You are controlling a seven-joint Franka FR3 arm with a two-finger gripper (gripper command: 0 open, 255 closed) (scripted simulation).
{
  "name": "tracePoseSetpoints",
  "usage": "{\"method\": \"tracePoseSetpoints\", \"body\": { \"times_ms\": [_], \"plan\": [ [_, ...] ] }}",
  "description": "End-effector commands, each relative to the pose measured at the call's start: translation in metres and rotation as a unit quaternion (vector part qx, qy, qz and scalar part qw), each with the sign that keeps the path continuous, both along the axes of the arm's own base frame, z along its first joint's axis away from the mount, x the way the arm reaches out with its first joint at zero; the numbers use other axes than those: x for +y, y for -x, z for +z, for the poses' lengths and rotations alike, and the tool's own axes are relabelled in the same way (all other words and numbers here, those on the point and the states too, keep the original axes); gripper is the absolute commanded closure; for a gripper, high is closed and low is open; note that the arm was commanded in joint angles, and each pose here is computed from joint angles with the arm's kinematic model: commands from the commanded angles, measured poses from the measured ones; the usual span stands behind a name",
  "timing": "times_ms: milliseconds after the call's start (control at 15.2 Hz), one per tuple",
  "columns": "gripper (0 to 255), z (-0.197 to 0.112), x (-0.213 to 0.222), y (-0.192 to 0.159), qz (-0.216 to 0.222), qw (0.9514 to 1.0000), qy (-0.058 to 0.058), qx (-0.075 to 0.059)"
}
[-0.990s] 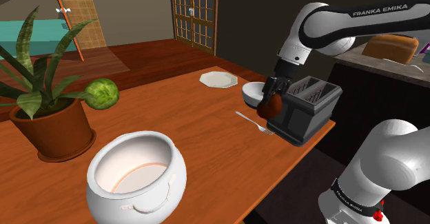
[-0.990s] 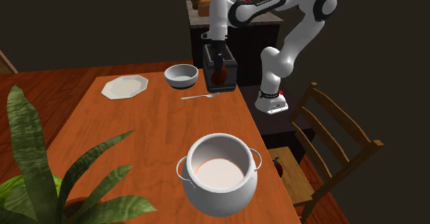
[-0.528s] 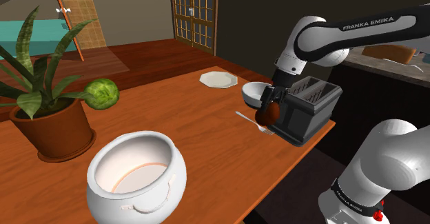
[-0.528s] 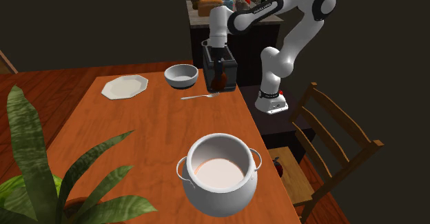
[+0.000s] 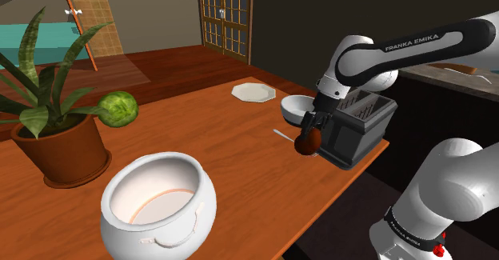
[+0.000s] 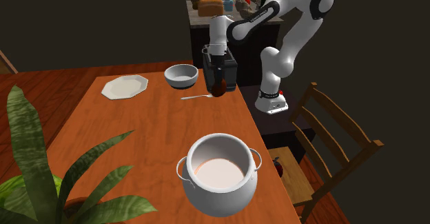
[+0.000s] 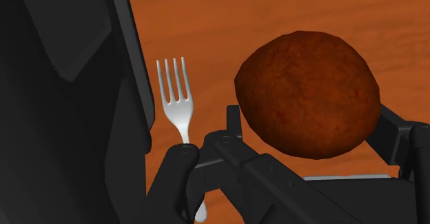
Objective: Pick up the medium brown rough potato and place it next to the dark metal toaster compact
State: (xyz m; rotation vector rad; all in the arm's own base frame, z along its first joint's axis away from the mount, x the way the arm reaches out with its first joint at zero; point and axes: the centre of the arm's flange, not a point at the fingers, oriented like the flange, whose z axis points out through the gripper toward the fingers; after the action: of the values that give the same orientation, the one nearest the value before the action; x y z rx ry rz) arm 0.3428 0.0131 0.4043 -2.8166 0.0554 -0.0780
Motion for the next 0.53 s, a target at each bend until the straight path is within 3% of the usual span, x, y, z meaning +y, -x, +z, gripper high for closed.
{"method": "tracePoseSetpoints", "body": {
  "times_ms": [0,462],
  "plan": [
    [255,-0.012,0.0,0.0,0.0,1.0,0.0,0.001],
    [255,-0.048,0.0,0.0,0.0,1.0,0.0,0.001]
  ]
}}
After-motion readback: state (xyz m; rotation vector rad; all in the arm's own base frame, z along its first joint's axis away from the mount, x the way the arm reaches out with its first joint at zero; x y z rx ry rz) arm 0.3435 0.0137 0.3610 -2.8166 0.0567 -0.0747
